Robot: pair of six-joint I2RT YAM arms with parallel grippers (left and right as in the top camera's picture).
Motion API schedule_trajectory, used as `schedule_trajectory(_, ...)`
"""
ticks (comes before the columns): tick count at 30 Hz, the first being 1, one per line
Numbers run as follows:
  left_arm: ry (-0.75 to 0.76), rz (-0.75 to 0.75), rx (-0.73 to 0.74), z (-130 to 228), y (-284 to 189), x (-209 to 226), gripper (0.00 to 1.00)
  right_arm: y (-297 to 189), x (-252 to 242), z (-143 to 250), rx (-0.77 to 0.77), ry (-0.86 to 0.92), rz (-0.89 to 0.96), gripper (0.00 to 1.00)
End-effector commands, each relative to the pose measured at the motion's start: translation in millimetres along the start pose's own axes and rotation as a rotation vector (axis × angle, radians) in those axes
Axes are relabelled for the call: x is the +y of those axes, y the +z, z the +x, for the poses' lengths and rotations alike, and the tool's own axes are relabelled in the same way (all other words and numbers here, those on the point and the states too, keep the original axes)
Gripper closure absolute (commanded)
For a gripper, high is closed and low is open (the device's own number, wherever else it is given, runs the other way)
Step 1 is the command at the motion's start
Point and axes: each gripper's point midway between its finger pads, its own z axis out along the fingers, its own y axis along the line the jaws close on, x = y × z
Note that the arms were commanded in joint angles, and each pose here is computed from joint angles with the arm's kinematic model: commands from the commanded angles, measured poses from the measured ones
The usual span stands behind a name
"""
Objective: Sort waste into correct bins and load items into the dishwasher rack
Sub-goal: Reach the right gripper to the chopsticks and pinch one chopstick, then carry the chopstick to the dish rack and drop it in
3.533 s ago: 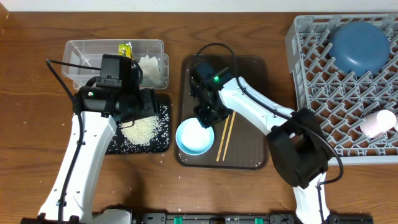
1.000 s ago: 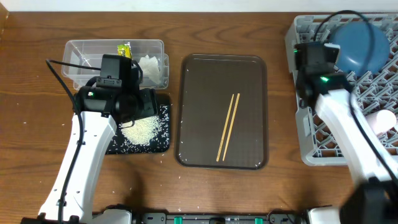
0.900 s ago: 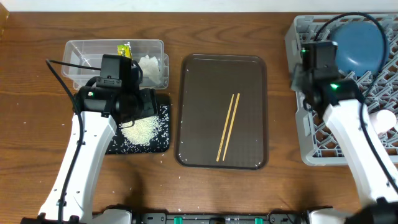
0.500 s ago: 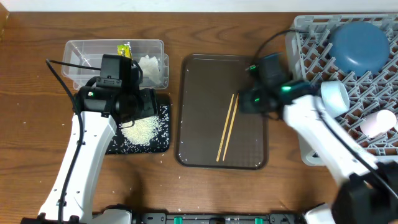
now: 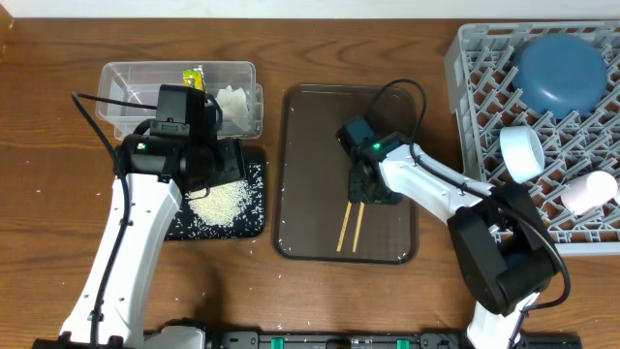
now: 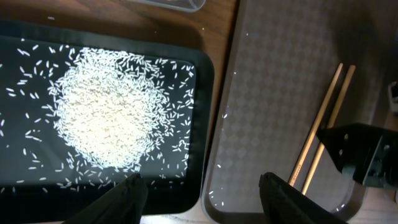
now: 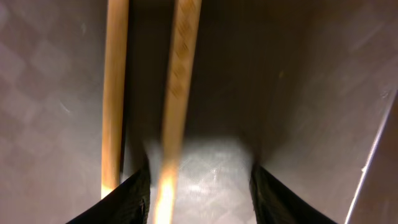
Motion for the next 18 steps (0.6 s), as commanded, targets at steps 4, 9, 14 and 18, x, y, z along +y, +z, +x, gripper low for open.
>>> schedule_trajectory(4,0.004,-0.018,0.010,3,3,5,0.38,16,-11,4,0.001,0.035,0.085,0.67)
schedule_trajectory(9,0.004,-0.018,0.010,3,3,5,0.38,14,-17,-2,-0.014,0.049,0.095,0.91)
schedule_trajectory(14,0.004,-0.018,0.010,3,3,5,0.38,-7,-18,-20,-0.047,-0.037,0.040,0.99)
schedule_trajectory(18,0.004,-0.018,0.010,3,3,5,0.38,-51,-22,-46,-0.133,-0.127,-0.014,0.99)
